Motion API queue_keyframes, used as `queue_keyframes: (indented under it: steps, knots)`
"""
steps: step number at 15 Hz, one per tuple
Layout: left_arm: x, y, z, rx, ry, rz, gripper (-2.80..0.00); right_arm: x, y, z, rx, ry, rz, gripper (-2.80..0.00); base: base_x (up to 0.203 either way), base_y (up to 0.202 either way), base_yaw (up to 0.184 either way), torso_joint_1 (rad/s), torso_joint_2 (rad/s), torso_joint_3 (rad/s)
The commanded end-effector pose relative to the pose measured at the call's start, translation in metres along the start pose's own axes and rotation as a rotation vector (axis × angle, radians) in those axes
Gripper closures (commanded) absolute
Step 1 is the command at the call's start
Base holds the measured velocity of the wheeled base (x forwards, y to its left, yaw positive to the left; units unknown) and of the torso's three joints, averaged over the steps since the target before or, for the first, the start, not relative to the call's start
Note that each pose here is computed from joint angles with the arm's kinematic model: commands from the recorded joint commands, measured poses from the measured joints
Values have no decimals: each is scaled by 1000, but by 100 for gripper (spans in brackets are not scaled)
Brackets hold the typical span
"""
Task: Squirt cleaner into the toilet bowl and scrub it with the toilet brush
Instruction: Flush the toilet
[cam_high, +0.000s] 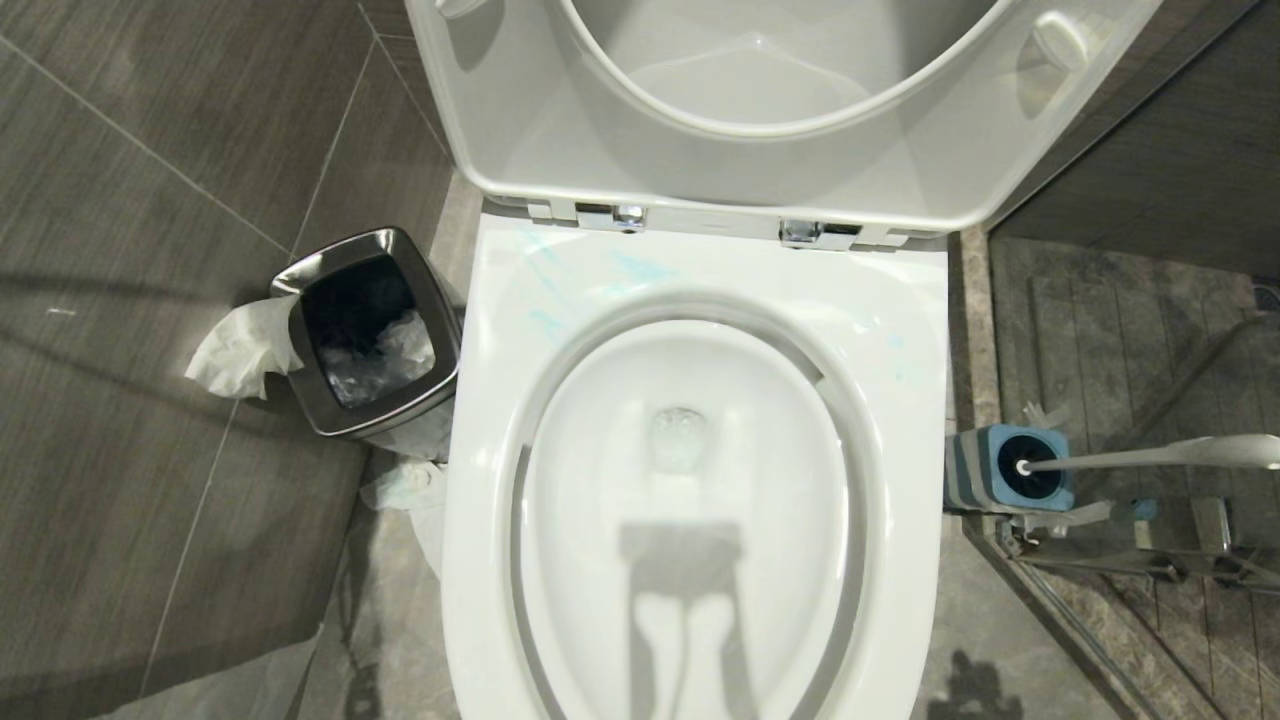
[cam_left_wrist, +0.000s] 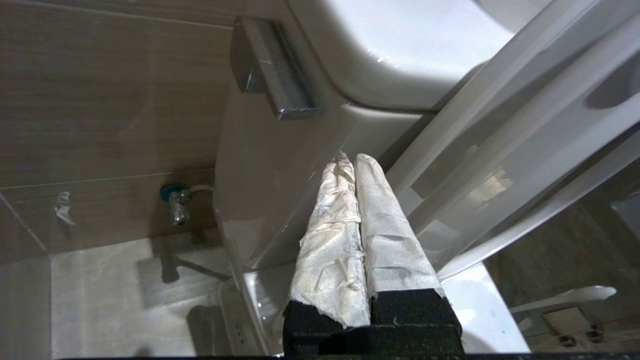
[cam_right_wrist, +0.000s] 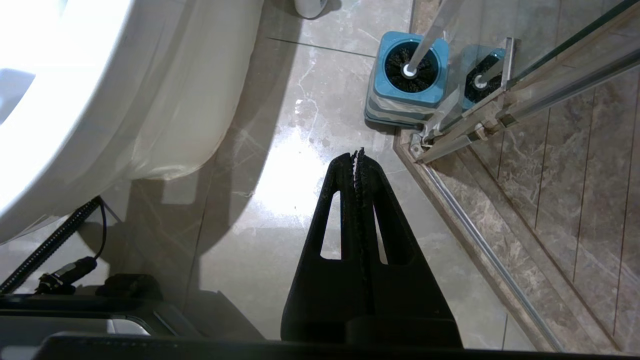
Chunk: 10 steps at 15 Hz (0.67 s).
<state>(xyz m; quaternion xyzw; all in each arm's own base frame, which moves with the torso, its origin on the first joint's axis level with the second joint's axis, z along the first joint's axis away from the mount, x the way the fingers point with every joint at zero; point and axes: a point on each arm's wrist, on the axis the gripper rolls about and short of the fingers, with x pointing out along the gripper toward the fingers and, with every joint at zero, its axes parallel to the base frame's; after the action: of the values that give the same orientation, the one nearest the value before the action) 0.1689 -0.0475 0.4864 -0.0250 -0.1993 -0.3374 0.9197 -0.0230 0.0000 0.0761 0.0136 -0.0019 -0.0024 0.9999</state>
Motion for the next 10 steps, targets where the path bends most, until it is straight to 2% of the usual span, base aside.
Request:
queue_keyframes:
  steps: [1,4,7,10]
  knots:
    - [9,8,-11,-2,28,14,0,0,0,0,0,1,0,0,0,0,0,0,0,0]
    - [11,12,-13,-18,48,39,0,0,0,0,0,1,0,0,0,0,0,0,0,0]
    - [-3,22,-18,6,158,124,0,0,0,0,0,1,0,0,0,0,0,0,0,0]
    - [-1,27,-23,9,178,135,0,0,0,0,-1,1,0,0,0,0,0,0,0,0]
